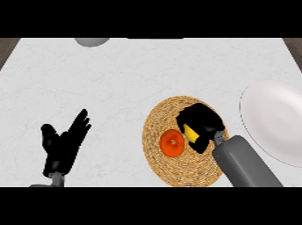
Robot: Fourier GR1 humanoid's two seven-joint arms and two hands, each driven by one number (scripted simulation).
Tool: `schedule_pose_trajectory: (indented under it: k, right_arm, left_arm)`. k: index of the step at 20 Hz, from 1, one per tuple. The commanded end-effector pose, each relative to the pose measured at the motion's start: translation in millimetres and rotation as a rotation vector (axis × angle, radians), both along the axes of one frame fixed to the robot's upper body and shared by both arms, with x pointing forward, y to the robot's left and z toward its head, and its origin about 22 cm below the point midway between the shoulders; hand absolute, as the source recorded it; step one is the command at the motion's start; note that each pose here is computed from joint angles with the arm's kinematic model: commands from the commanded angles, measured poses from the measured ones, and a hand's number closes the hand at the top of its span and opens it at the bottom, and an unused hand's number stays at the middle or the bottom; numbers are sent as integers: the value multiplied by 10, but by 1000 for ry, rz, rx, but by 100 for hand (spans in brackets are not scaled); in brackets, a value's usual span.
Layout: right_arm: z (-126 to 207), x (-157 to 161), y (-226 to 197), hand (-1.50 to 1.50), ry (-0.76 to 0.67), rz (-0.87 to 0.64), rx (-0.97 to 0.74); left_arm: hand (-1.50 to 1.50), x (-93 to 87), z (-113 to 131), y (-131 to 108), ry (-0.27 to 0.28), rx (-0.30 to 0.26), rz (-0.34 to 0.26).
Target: Pick the lemon from the placemat and place it in the plate
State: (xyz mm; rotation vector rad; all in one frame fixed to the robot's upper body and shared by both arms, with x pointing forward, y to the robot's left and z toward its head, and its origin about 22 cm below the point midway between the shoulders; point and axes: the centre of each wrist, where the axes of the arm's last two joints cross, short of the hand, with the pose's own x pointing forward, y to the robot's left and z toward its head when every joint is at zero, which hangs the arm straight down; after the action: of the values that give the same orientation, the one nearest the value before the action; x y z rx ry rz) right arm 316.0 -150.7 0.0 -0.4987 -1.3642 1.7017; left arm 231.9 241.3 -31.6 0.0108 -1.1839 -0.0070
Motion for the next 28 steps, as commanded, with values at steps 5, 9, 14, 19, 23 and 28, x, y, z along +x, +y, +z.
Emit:
schedule_pose_trajectory:
  k: [5,9,14,19,23,28]
  right_arm:
    - [-458,-1357,-145,150,3,-207,141]
    - [-37,-1651,-217,150,-221,-227,438]
    - [312,-2184,-407,150,-384,-362,574]
    - [573,-2454,-586,150,-427,-545,762]
    - [636,-2377,-1020,150,-447,-642,840]
    - [450,-2145,-1391,150,-499,-726,993]
  left_arm:
    - [0,-66,-12,218,10,-1,93]
    - [0,-98,-42,206,29,-11,102]
    - [0,-209,-158,170,34,-2,84]
    - [0,-2,35,44,-2,-6,53]
    - [0,-64,-51,51,-2,-4,15]
    - [0,96,-65,123,-4,-9,8]
